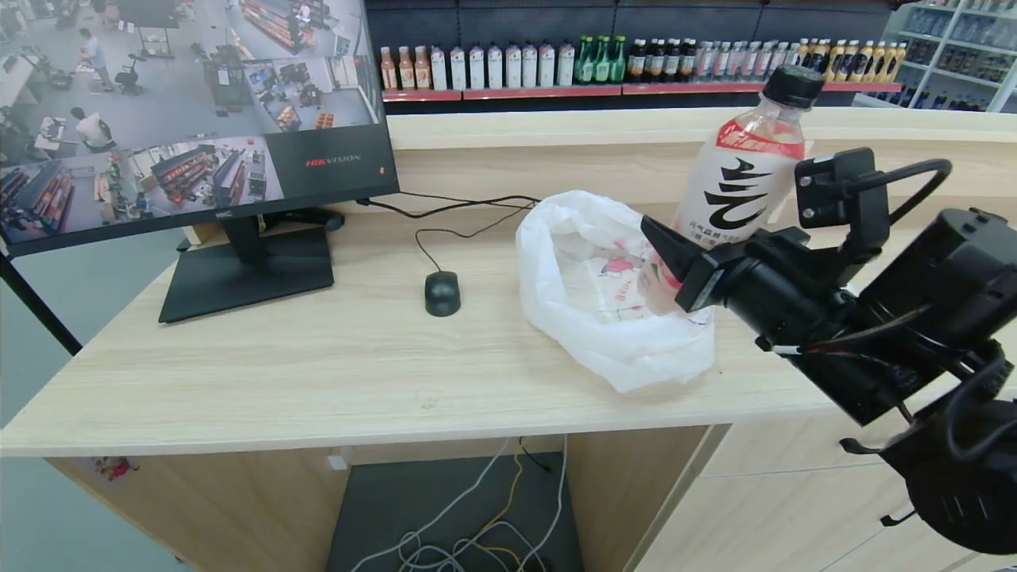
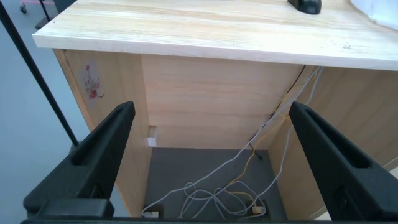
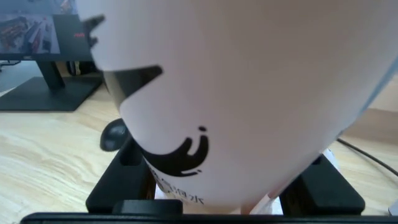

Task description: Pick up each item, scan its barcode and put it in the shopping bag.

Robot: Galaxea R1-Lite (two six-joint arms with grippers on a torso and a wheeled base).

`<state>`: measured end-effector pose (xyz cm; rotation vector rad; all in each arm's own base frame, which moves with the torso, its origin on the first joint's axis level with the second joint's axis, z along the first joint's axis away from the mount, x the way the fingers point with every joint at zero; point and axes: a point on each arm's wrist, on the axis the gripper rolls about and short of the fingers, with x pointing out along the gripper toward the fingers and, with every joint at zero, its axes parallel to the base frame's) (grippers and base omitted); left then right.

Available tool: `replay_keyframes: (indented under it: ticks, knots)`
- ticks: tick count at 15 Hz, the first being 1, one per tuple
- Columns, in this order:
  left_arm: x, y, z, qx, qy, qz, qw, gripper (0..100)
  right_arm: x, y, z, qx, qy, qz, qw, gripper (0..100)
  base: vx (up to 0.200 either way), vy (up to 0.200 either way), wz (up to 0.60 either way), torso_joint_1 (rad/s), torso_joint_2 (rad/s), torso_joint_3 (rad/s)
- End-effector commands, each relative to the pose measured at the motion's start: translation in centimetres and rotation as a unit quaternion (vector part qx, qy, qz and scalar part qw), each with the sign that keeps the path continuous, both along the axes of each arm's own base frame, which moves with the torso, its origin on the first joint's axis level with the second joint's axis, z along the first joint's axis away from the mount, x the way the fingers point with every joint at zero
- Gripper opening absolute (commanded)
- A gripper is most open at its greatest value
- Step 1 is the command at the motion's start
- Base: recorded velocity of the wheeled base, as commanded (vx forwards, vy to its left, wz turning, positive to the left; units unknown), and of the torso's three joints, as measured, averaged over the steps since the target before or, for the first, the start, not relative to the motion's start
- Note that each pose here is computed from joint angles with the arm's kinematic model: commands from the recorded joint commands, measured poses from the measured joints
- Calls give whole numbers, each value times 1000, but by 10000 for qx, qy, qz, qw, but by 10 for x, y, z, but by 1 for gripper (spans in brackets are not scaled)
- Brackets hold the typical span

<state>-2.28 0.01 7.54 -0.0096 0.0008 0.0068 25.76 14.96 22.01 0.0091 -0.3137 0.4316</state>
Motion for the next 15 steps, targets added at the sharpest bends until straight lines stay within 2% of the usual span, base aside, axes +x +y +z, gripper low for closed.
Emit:
replay_keyframes:
  ticks: [1,5,8,15]
  knots:
    - [0,0,0,-6,-4,4,10000,100,19,12,3,-35,-41,-36,10000,0,0,0,0,0,0,0]
    - [0,0,0,2,-4,4,10000,100,45,25,-7,-124,112,-73,9998,0,0,0,0,0,0,0]
    - [0,0,0,2,-4,4,10000,100,63,26,-9,-209,283,-169,9992,0,0,0,0,0,0,0]
    - [0,0,0,2,-4,4,10000,100,107,28,-27,-186,319,-374,9986,0,0,0,0,0,0,0]
